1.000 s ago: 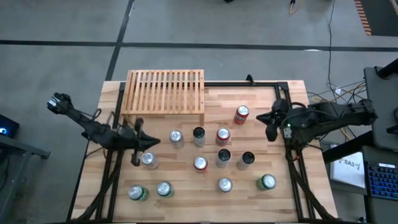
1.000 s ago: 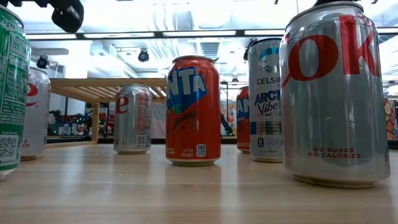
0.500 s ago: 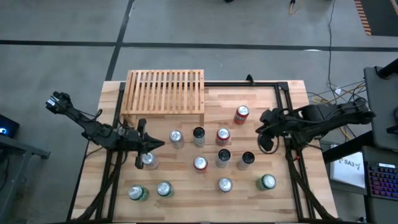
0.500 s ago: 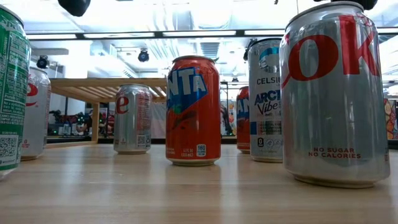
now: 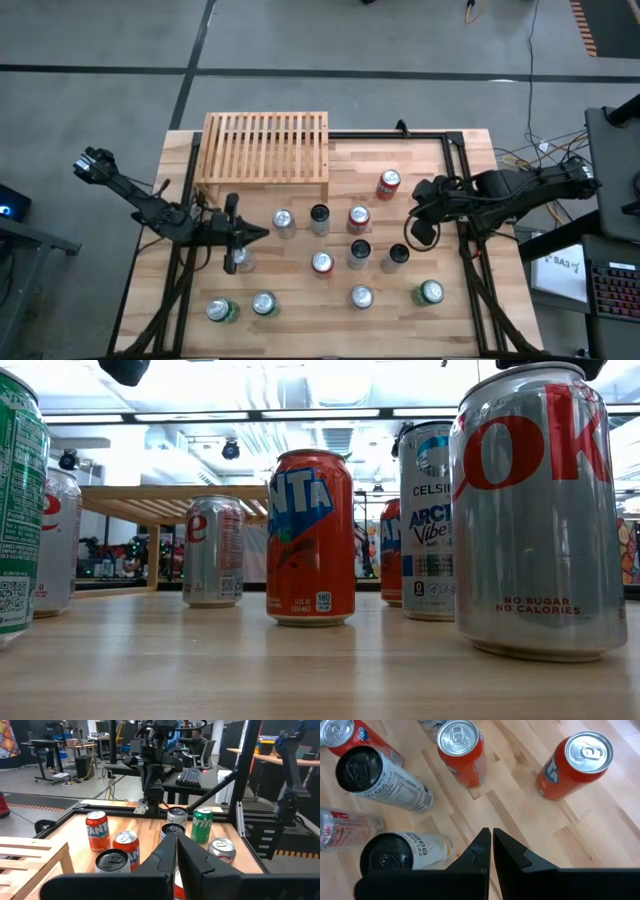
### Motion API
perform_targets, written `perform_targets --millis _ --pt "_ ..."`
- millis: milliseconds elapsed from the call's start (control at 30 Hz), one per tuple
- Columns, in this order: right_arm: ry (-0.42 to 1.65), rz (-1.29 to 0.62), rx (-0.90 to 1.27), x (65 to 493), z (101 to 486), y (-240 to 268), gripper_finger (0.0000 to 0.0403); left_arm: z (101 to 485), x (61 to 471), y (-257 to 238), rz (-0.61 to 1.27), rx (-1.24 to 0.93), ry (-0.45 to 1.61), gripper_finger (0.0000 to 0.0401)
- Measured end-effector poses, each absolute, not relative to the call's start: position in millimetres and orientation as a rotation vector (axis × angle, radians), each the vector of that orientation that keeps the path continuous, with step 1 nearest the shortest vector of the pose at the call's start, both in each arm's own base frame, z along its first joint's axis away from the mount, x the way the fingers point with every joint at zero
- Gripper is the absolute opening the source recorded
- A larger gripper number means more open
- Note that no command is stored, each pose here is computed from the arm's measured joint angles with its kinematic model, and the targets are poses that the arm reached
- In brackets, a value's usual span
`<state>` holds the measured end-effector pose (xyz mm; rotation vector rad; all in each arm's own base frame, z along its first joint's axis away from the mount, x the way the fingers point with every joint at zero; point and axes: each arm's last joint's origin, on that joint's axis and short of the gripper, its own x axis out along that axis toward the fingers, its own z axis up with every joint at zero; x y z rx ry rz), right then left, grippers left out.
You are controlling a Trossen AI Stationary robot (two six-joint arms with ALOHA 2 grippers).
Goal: Place canned beverage on shelf
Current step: Put the right green soda can on the shelf
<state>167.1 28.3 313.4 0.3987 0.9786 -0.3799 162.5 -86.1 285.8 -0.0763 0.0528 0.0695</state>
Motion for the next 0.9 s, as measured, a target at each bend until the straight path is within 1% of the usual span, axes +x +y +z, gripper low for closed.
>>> perform_targets --millis 400,500,633,700,900 --pt "1.003 -0.391 0.385 174.8 308.2 29.7 0.0009 287.2 161.7 -81.4 0.228 -0.072 0.031 0.0000" --pt "1.000 -0.385 0.349 181.8 305.6 29.3 0.0009 288.9 161.3 -79.4 0.294 -0.071 0.014 0.0000" --pt "1.060 -0.271 0.201 189.9 300.0 32.6 0.0009 294.3 160.3 -76.6 0.392 -0.062 -0.027 0.0000" --pt "1.093 -0.201 0.203 193.2 299.4 37.9 0.0009 297.1 159.7 -75.6 0.422 -0.048 -0.043 0.0000" --pt "1.066 -0.130 0.179 207.5 317.6 55.9 0.0009 300.7 159.3 -75.2 0.427 -0.006 -0.058 0.0000"
